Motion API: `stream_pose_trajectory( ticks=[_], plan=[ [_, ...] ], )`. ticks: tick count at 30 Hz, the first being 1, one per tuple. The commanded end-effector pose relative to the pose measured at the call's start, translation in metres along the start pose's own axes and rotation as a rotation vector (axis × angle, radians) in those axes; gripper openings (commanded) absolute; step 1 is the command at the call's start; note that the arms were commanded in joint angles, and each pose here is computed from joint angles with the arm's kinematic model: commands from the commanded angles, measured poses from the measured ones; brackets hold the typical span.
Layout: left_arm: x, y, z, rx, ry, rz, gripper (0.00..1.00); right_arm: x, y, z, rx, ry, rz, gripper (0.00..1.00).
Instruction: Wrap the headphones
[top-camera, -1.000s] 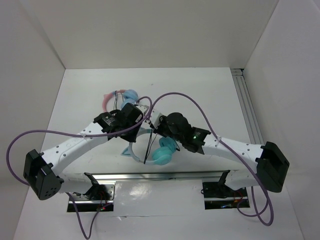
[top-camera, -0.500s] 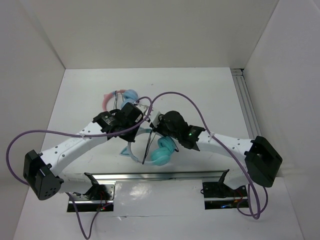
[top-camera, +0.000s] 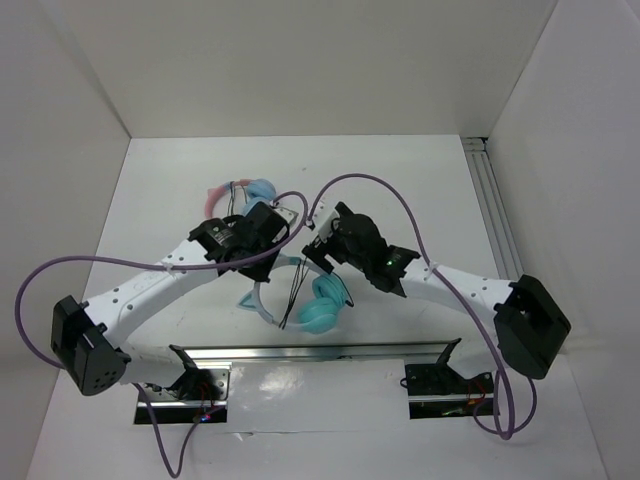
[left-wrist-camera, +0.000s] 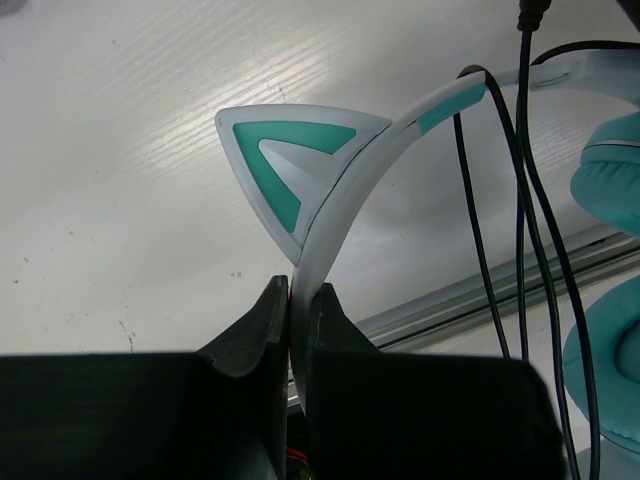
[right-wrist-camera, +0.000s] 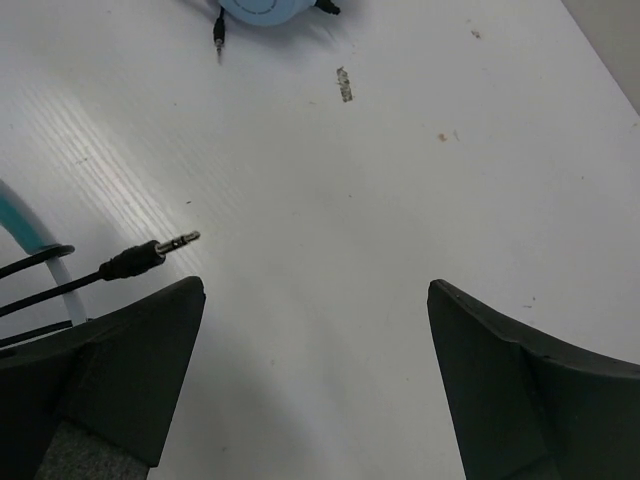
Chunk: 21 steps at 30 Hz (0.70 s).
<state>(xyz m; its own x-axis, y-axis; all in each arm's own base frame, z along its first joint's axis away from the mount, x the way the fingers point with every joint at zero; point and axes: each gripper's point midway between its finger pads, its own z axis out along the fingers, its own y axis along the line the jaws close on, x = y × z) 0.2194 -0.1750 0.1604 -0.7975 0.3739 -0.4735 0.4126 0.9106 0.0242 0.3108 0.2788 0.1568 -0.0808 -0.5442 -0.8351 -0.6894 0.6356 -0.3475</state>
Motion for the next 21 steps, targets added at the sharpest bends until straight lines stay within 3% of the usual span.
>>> stream_pose_trajectory(
  ticks=[1,5,10,13,18,19,21],
  plan=[
    [-0.044,-0.018,-0.014,0.073,-0.148,-0.057,0.0,-0.019,-0.017,-0.012,0.05,-0.082,0.07,1.0],
    [-0.045,-0.009,-0.007,0.04,-0.147,-0.114,0.0,-0.031,-0.04,-0.027,0.145,-0.115,0.127,1.0],
    [-0.056,-0.01,0.013,0.016,-0.145,-0.183,0.0,-0.052,-0.11,-0.066,0.456,-0.164,0.284,1.0],
    [-0.077,-0.016,0.03,0.013,-0.169,-0.189,0.0,-0.043,-0.142,-0.088,0.588,-0.152,0.397,1.0],
    [-0.131,-0.024,0.071,0.005,-0.256,-0.098,0.0,-0.053,-0.151,-0.111,0.597,-0.146,0.472,1.0],
    [-0.159,-0.019,0.071,0.004,-0.312,-0.111,0.0,-0.056,-0.152,-0.116,0.596,-0.147,0.486,1.0],
    [-0.171,-0.011,0.107,-0.03,-0.261,-0.095,0.0,-0.059,-0.15,-0.122,0.58,-0.139,0.515,1.0]
  ],
)
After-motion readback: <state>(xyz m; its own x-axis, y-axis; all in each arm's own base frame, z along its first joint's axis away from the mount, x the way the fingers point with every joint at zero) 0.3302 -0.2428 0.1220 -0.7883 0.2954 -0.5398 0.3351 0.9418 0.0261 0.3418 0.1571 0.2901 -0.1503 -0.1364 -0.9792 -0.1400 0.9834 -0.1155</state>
